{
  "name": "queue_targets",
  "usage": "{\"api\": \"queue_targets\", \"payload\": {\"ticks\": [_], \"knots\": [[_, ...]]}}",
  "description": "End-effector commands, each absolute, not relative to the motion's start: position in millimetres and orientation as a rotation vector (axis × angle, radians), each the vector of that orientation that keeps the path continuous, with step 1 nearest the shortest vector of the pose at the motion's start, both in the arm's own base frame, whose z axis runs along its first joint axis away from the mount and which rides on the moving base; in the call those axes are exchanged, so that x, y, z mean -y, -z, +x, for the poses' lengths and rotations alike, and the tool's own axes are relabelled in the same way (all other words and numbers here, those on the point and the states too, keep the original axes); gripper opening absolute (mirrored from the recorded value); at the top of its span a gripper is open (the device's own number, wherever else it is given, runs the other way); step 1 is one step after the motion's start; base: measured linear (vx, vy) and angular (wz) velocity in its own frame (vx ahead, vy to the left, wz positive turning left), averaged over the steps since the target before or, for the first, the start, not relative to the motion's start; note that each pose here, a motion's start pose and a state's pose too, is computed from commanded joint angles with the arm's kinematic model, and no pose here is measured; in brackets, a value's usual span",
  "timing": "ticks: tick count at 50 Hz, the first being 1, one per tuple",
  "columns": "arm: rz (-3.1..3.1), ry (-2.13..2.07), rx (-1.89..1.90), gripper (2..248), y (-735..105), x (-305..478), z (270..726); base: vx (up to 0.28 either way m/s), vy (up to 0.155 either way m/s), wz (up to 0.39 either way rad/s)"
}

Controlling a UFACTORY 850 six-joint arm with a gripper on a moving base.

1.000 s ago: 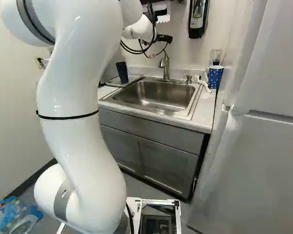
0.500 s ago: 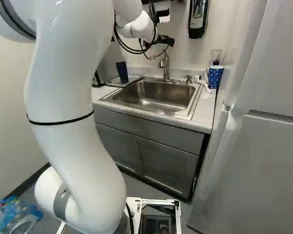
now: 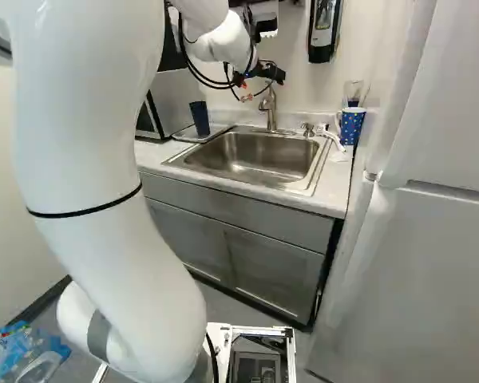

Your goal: Rinse the cup and place it in the tray

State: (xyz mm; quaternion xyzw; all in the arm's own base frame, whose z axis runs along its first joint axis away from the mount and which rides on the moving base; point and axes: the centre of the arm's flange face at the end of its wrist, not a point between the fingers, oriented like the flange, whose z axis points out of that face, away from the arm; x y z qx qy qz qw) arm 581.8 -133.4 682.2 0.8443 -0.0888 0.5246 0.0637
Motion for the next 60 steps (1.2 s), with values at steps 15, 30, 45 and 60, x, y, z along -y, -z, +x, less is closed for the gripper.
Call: {"api": "queue_targets", "payload": {"ticks": [15,30,45,60], "knots": [[2.608,-1.492,0.284,247,-678,132,556,0.000,0.000,0.000],[2.664,-1.394,0.301,247,-673,130,529,0.000,0.000,0.000],[2.722,-1.286,0.319,247,-667,127,501,0.000,0.000,0.000],[2.774,-1.181,0.337,247,-661,125,476,0.000,0.000,0.000]]}}
